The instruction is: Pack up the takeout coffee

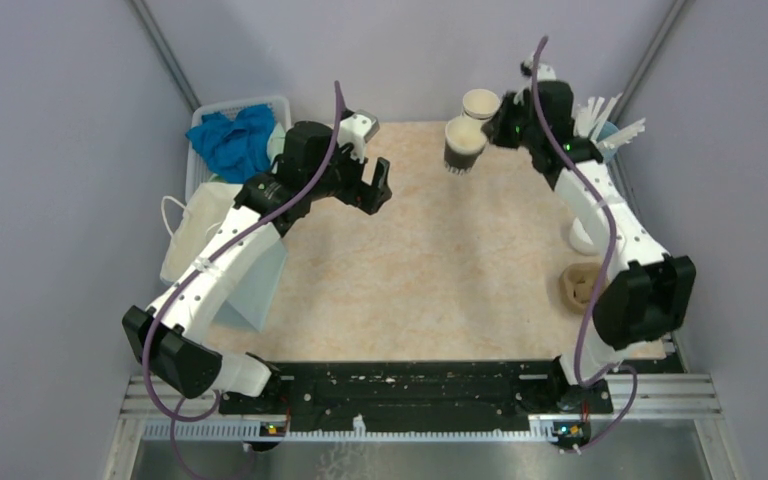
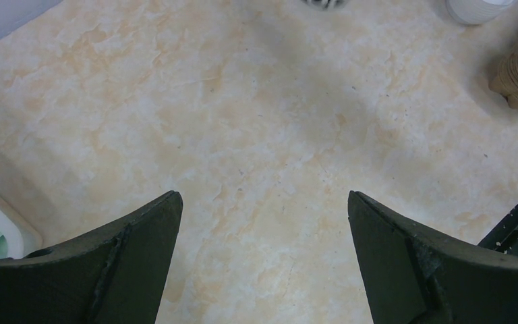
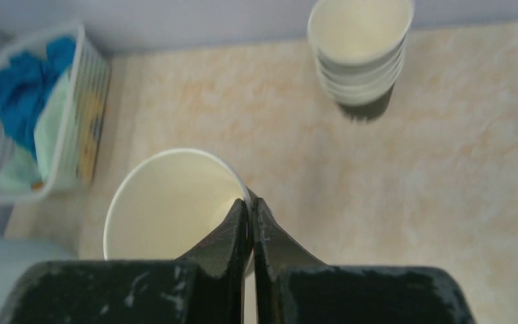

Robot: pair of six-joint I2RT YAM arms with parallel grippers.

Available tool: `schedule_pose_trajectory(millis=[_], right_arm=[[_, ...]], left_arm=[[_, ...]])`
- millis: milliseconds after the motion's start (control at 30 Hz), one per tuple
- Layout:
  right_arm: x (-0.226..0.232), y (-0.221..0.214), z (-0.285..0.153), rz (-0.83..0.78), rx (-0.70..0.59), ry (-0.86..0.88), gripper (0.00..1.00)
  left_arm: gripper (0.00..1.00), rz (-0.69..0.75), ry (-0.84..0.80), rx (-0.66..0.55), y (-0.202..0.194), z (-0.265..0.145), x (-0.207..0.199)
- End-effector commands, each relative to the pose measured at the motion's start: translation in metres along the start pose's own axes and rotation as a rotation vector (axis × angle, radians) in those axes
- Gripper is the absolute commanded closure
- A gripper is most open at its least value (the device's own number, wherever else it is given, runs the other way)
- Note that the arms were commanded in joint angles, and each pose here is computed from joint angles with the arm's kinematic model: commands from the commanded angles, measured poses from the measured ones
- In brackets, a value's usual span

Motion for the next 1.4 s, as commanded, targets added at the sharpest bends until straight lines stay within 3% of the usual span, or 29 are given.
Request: schedule_pose_trajectory(millis=[0,200,467,1100,1167,1367], right_arm=[[0.003,-0.048,-0.040,-0.103,0.019,0.251,1.00],[-0.015,-0.130,-0.069,-0.129,0.126,0.356,1.00],[-0.026,-0.182,-0.097,-0.204,0.119,0.400,1.00],[-0.039,-0.221,-0.104,-0.216,0.154,0.328,0.99],[-0.037,-0.216,-0.105,-0.204,0.146,0.316,0.90],[-0.033,-0.181,-0.112,-0.208,0.063,0.190,0.46]], left_arm=[[0.01,0.020,-0.026,-0.071,0.010,-0.004,-0.005],[0.01,0.026,-0.046,-0.074,0.010,-0.003,-0.011],[0.01,0.032,-0.065,-0.078,0.011,-0.003,-0.016],[0.01,0.039,-0.081,-0.080,0.011,-0.003,-0.020],[0.01,0.039,-0.082,-0.081,0.011,-0.004,-0.020],[0.01,0.042,-0.084,-0.077,0.010,-0.003,-0.020]])
Point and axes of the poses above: each gripper's point midway between its finger pads, its own z axis out along the fingers, its own x axis along the line the jaws close on, y = z × x, the point moved 9 cm from there along -z, back along the fingers, and after that the axes turned 5 degrees about z, right-handed, at the moved point
